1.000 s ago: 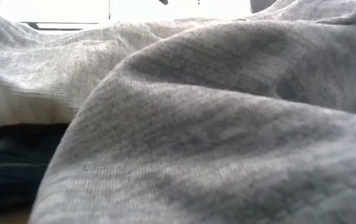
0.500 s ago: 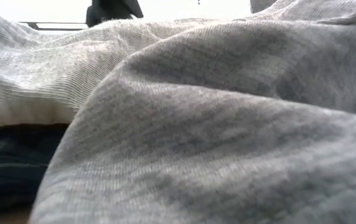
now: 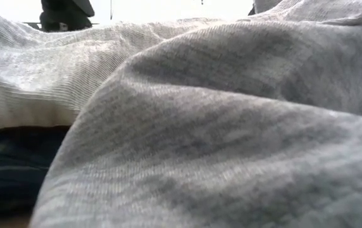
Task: Sort clothes
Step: Put the purple sock into the white laundry bin
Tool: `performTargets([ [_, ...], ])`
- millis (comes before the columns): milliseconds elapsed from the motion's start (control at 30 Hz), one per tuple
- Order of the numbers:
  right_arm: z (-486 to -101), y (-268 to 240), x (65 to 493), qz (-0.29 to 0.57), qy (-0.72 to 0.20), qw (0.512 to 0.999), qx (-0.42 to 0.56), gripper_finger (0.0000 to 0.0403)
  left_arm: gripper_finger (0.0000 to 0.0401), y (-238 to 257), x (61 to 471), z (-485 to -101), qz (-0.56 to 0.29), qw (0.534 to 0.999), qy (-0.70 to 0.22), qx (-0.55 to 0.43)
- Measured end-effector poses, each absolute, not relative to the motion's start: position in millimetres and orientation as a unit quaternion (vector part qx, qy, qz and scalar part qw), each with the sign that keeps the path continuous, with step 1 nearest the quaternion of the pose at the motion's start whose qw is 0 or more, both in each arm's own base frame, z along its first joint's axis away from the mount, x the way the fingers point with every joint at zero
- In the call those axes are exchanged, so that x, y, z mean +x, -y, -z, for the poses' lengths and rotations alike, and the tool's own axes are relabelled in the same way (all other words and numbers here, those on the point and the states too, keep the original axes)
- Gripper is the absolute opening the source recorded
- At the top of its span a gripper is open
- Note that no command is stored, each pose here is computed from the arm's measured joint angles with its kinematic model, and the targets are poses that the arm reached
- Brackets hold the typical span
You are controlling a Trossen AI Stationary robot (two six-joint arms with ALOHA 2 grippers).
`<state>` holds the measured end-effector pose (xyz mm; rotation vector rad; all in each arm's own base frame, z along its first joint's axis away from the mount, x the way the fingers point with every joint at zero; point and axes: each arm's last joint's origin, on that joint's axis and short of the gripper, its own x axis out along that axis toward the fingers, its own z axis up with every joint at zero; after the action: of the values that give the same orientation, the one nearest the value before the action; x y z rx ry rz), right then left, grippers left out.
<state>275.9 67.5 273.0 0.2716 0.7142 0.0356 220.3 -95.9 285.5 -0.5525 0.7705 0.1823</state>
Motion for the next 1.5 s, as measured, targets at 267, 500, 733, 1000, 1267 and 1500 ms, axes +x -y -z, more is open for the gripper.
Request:
performTargets([
  [267,-258.2,-79.7,330.4,0.001,-0.401,0.906,0.135,0.0016,0.0126,109.3,185.0,-278.4,-0.05,0.895,-0.345,-0.279],
  [500,-232.4,-82.3,367.9,0.015,-0.425,0.895,0.134,0.0069,0.0126,108.5,170.6,-277.4,-0.024,0.898,-0.333,-0.285],
  [733,-194.9,-82.3,390.5,0.03,-0.458,0.876,0.151,0.0142,0.0126,107.6,168.0,-277.7,-0.021,0.901,-0.336,-0.274],
  [1000,-153.8,-87.1,400.8,0.011,-0.495,0.856,0.148,0.0149,0.0126,105.7,168.1,-277.3,-0.048,0.905,-0.323,-0.271],
  [1267,-166.7,-87.7,384.4,0.01,-0.542,0.825,0.158,0.0014,0.0126,105.6,168.1,-277.3,-0.05,0.905,-0.322,-0.274],
  [1500,-237.9,-77.3,353.3,0.044,-0.494,0.858,0.135,0.0005,0.0126,105.2,170.1,-279.8,-0.066,0.912,-0.295,-0.277],
])
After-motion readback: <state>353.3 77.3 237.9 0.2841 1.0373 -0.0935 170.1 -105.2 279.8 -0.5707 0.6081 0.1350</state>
